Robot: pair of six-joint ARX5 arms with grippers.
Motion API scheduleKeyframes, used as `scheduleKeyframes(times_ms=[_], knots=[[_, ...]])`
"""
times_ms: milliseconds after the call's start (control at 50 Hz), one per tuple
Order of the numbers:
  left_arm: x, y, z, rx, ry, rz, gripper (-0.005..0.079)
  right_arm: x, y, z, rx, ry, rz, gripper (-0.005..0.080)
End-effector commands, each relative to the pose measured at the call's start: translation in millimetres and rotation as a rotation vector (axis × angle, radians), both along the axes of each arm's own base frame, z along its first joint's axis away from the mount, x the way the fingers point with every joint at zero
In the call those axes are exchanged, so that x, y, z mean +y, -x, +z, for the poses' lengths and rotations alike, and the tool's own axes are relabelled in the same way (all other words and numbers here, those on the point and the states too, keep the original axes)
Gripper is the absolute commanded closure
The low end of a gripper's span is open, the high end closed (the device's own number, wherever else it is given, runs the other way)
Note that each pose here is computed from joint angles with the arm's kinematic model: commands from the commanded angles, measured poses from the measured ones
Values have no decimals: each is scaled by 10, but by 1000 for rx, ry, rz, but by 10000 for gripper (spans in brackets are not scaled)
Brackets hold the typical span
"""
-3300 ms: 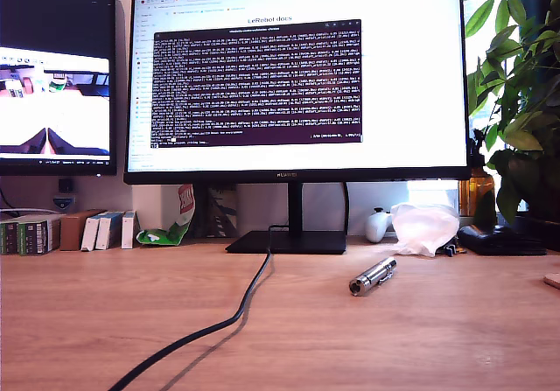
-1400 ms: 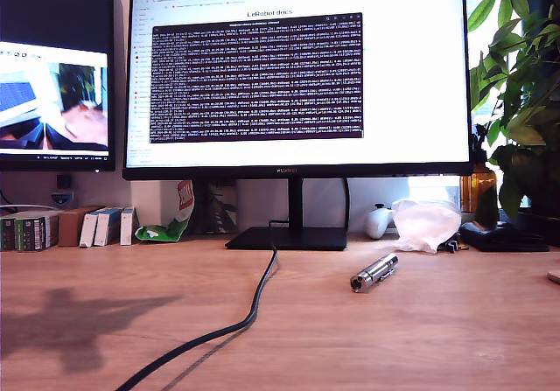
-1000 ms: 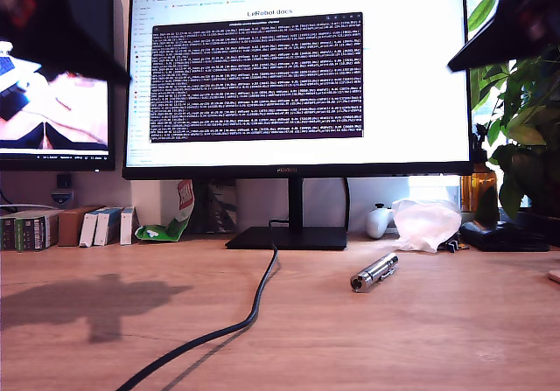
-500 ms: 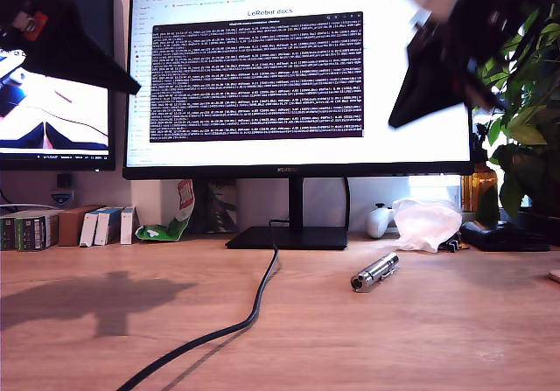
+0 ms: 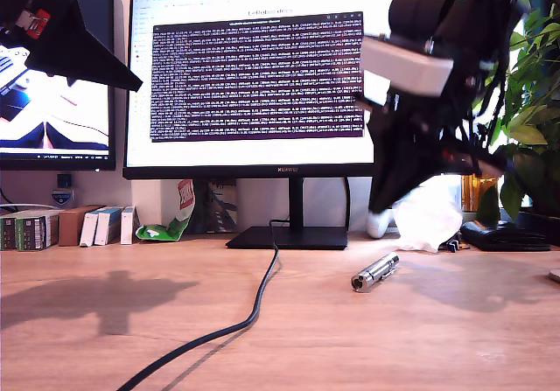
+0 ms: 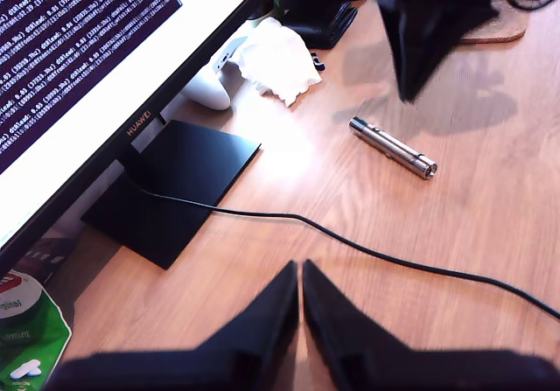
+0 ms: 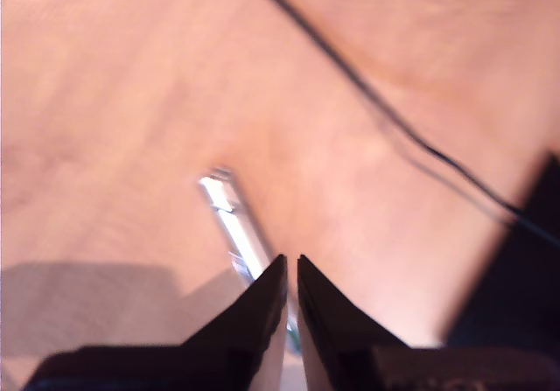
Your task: Pick the metallic laser pointer with your right arm, pass it to your left arm, then place it down to the left side of the table
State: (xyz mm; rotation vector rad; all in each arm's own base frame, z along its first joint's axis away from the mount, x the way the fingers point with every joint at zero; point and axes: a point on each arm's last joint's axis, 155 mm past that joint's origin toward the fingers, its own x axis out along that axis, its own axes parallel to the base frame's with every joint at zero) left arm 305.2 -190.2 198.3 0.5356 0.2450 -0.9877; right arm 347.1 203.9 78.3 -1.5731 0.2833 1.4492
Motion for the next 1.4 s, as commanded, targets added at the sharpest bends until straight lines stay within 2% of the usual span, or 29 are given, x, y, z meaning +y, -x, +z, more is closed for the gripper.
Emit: scheduleKeyframes(times_ms=[0, 140, 200, 340, 640, 1060, 1380], knots=[[-16, -2, 21, -5, 1, -8, 766, 9, 17, -114, 24, 16, 14, 707], [-15, 1, 15, -2, 0, -8, 766, 52, 54, -229, 60, 7, 38, 442], [-15, 1, 15, -2, 0, -8, 766, 75, 51, -258, 66, -2, 42, 394], [-15, 0, 16, -3, 0, -8, 766, 122, 51, -306, 80, -21, 51, 359], [-15, 0, 15, -3, 0, -8, 766, 129, 44, -499, 113, -11, 52, 358], [-15, 0, 15, -3, 0, -8, 766, 203, 62, -545, 134, -47, 68, 365], [-14, 2, 12, -1, -1, -7, 766, 125, 18, -635, 150, -42, 45, 390]])
